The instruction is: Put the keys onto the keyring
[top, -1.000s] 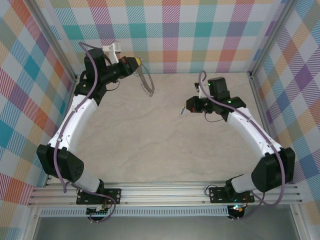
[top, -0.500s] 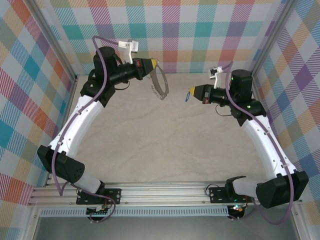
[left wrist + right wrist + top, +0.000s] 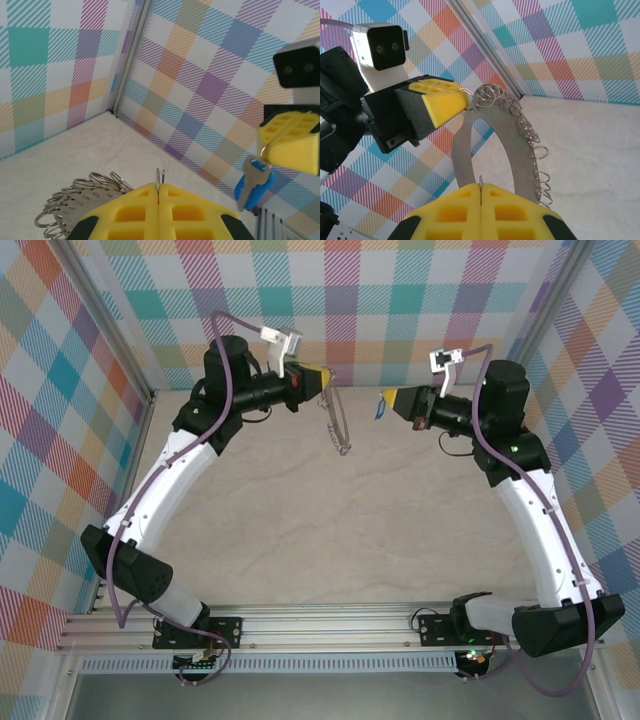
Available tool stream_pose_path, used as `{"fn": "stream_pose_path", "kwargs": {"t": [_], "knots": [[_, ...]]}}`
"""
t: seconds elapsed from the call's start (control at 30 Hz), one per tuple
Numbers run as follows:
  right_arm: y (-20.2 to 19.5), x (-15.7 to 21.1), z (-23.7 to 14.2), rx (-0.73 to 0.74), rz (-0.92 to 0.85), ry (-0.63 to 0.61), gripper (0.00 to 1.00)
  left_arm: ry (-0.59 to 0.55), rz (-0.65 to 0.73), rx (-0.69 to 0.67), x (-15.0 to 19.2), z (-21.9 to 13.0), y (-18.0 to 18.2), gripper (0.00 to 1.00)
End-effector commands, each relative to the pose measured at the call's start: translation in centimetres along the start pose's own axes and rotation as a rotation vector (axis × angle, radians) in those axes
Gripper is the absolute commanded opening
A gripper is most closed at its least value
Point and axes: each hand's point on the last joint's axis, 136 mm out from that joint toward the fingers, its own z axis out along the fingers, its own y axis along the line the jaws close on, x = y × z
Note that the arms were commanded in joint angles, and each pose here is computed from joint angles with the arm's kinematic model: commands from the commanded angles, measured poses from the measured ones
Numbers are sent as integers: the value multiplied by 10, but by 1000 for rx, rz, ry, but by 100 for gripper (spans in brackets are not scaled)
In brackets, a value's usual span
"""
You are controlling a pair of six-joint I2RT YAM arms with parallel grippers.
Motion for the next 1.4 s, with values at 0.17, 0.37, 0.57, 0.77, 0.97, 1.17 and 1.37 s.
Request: {"fn": "stream_pose_path", "kwargs": {"t": [0.17,0.37,0.57,0.77,0.97,1.17,1.37], "knots": [[5,-21,4,-12,-39,-10,0,-79,377,31,-18,-1,-45,0],[2,-27,10,-10,-48,-17,0,-98,529,-19,-15,6,-53,0],[4,-25,5,2,-68,-16,0,-180,608,-126,-31,2,-48,0],[11,-23,3,-25,-77,-4,0,-208,653,-142,-41,3,-54,0],[15,-30,5,-50,-97,-16,0,-215,666,-117,-45,7,-60,0],[21,-40,9,-80,-114,-27,0,-204,660,-82,-43,12,-64,0],[23,-42,12,-92,-124,-20,0,-196,624,-26,-40,14,-72,0]]}}
